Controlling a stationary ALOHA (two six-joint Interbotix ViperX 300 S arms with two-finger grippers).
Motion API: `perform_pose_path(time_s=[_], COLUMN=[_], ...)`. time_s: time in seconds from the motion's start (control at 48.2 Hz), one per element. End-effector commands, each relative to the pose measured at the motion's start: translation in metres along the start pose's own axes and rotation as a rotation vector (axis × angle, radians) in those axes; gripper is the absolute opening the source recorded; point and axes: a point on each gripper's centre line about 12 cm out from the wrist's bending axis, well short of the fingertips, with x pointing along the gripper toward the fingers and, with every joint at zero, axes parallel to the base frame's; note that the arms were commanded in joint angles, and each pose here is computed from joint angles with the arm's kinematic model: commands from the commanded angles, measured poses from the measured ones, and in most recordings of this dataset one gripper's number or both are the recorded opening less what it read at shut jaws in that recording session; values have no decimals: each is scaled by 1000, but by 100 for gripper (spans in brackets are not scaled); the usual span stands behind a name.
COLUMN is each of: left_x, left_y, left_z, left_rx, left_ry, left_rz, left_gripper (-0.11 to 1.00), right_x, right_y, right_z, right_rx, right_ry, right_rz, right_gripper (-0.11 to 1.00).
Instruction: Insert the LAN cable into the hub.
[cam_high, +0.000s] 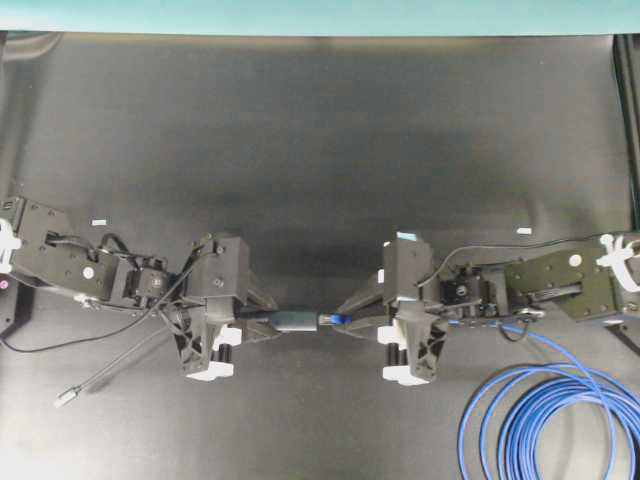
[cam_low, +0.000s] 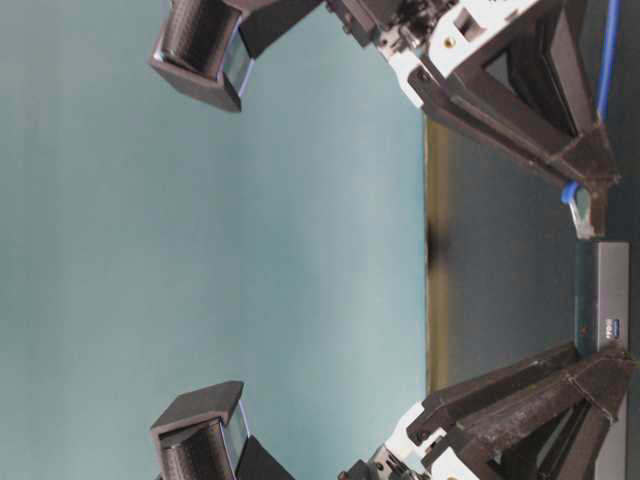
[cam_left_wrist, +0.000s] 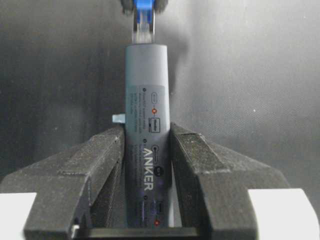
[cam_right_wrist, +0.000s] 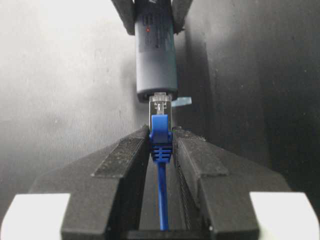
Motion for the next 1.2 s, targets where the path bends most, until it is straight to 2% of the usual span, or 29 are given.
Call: perform_pose_path(time_s=[0.0, 0.581, 0.913, 1.182], left_x=[0, 0, 6, 17], left_y=[-1, -1, -2, -3], left_z=[12, 12, 20, 28], left_rx=[4, 4, 9, 71], left_ry=[-38, -40, -34, 9], left_rz=[-5, -5, -3, 3], left_gripper=[28, 28, 28, 28], right_x=[3, 8, 11, 12], right_y=[2, 4, 5, 5], right_z=[8, 6, 9, 10], right_rx=[-10, -13, -16, -22], right_ry=[-26, -11, -6, 4], right_rz=[5, 9, 10, 9], right_gripper=[14, 14, 14, 14])
